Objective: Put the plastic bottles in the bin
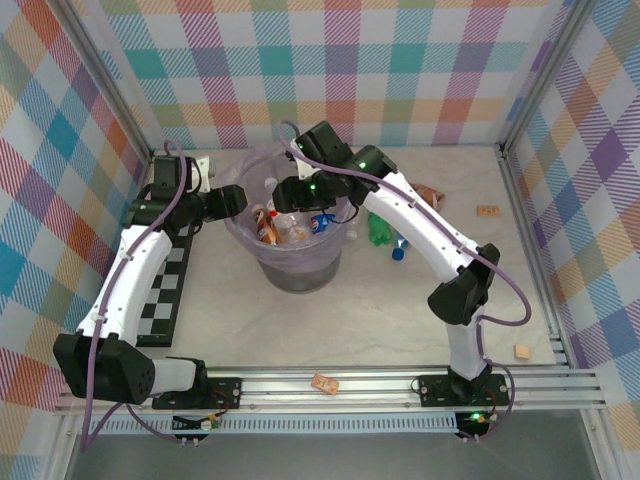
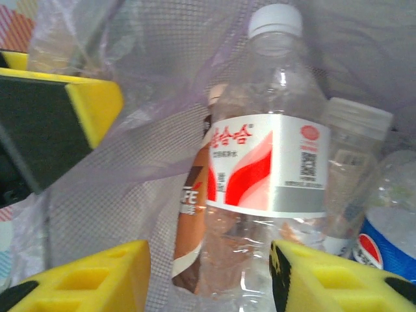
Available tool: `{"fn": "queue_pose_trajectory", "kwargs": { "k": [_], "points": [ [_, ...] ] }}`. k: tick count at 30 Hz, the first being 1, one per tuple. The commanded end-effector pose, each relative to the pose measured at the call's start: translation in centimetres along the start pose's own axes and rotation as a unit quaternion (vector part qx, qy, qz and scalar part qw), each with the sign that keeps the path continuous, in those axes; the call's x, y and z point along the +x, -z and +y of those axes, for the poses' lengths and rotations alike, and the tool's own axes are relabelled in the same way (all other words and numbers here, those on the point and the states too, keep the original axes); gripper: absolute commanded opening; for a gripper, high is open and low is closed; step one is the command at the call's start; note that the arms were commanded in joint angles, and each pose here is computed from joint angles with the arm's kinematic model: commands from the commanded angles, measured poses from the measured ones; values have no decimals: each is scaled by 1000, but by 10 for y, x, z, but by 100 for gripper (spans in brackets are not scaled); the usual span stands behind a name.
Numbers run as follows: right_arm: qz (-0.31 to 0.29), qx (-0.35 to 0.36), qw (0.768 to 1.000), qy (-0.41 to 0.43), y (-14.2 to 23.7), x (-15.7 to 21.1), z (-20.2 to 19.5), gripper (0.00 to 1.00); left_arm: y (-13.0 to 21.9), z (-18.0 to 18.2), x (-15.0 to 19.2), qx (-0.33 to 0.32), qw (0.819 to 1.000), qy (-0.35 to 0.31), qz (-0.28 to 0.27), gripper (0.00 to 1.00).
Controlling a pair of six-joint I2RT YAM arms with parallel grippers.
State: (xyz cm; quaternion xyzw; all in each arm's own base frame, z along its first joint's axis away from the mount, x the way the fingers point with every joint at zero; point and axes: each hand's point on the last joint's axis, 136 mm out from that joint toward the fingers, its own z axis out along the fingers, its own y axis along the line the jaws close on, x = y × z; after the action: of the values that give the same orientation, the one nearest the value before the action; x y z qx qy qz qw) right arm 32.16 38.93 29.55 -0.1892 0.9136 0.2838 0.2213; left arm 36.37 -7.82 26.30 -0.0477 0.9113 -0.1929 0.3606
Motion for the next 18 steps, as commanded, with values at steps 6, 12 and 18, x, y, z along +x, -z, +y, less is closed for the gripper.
{"fn": "queue_pose_trajectory", "kwargs": {
  "k": [6,12,18],
  "points": [
    [65,18,998,-3,-54,23,-12,48,-5,9,7,-8,1000,0,12,71],
    [63,12,998,5,-53,22,-6,47,-6,9,7,-9,1000,2,14,71],
    [7,16,999,35,-6,-2,5,55,-6,9,7,-10,1000,1,13,71]
  ]
}}
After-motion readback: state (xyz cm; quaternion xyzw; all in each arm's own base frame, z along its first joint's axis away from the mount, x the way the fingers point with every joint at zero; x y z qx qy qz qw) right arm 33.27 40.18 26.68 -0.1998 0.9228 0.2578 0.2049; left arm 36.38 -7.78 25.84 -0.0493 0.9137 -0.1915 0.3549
